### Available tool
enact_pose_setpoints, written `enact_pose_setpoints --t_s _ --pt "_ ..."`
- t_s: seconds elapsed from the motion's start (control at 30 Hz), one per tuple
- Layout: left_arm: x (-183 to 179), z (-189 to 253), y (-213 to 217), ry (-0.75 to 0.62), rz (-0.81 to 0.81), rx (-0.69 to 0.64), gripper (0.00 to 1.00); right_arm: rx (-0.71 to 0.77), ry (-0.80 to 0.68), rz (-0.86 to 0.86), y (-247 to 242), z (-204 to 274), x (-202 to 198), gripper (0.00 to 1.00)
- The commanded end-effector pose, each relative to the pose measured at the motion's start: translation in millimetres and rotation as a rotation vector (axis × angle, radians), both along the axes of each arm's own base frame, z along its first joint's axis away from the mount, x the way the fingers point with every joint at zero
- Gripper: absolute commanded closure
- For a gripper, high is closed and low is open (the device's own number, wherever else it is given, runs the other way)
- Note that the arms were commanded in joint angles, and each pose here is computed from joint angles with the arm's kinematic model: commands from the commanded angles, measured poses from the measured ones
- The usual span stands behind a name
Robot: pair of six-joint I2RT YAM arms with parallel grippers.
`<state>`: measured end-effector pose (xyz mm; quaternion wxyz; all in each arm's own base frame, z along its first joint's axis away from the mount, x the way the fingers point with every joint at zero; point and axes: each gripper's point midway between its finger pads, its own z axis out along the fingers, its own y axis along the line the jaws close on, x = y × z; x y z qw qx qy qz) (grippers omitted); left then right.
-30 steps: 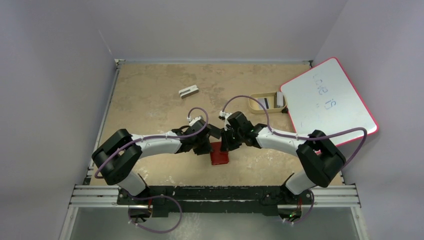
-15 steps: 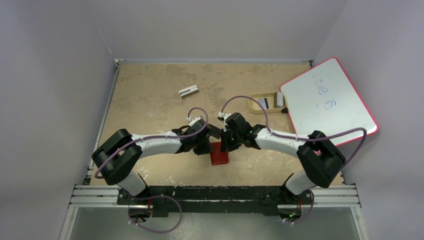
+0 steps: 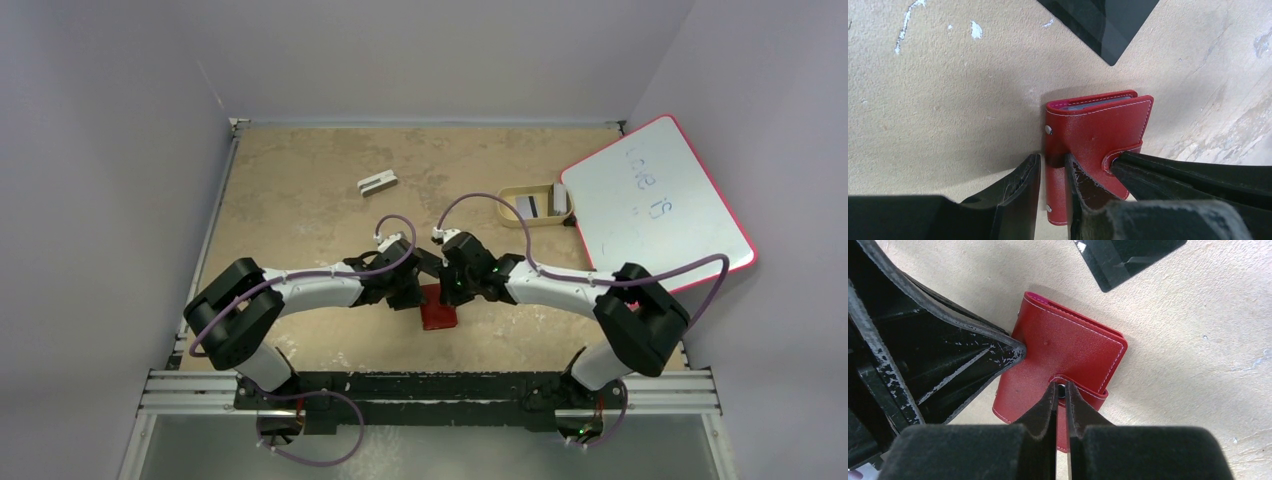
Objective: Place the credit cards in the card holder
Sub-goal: Close the card holder at the center of the board.
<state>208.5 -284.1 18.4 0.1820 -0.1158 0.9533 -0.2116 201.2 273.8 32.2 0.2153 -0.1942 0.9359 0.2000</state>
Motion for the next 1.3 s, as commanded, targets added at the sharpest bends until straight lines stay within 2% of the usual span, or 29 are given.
enact_pose_setpoints --t_s 0.0,0.2,0.43,0.7,0.97,1.07,1.1,1.27 --pt "-2.4 -10.2 7.9 0.004 0.023 0.034 0.76 -0.134 0.110 0.012 -19.5 -29.9 -38.4 0.97" --pt "-4.3 -11.6 7.0 0.008 0.029 0.015 0.76 -0.130 0.077 -0.014 -23.8 -27.5 -46.7 0.98" --pt "-1.6 -23.5 16.1 0.015 0.049 0.061 0.76 -0.146 0.046 -0.113 -36.7 -32.4 -53.5 0.99" --pt "-1.6 -31.6 17.6 0.026 0.050 0.079 0.76 -0.248 0.045 -0.132 -47.1 -49.8 -70.2 1.00" --pt "2.1 -21.4 9.5 0.018 0.048 0.048 0.76 -0.251 0.083 -0.145 -43.0 -57.1 -84.5 1.00" --pt "8.8 -2.0 8.8 -0.022 0.048 0.044 0.70 -0.202 0.086 -0.157 -32.6 -43.9 -82.3 1.00" --pt "12.7 7.3 10.0 -0.045 0.051 0.051 0.68 -0.179 0.054 -0.157 -23.9 -32.0 -73.7 0.99" --pt "30.3 69.7 20.3 -0.181 0.055 0.080 0.55 -0.057 -0.112 -0.179 9.8 37.3 -29.9 0.80"
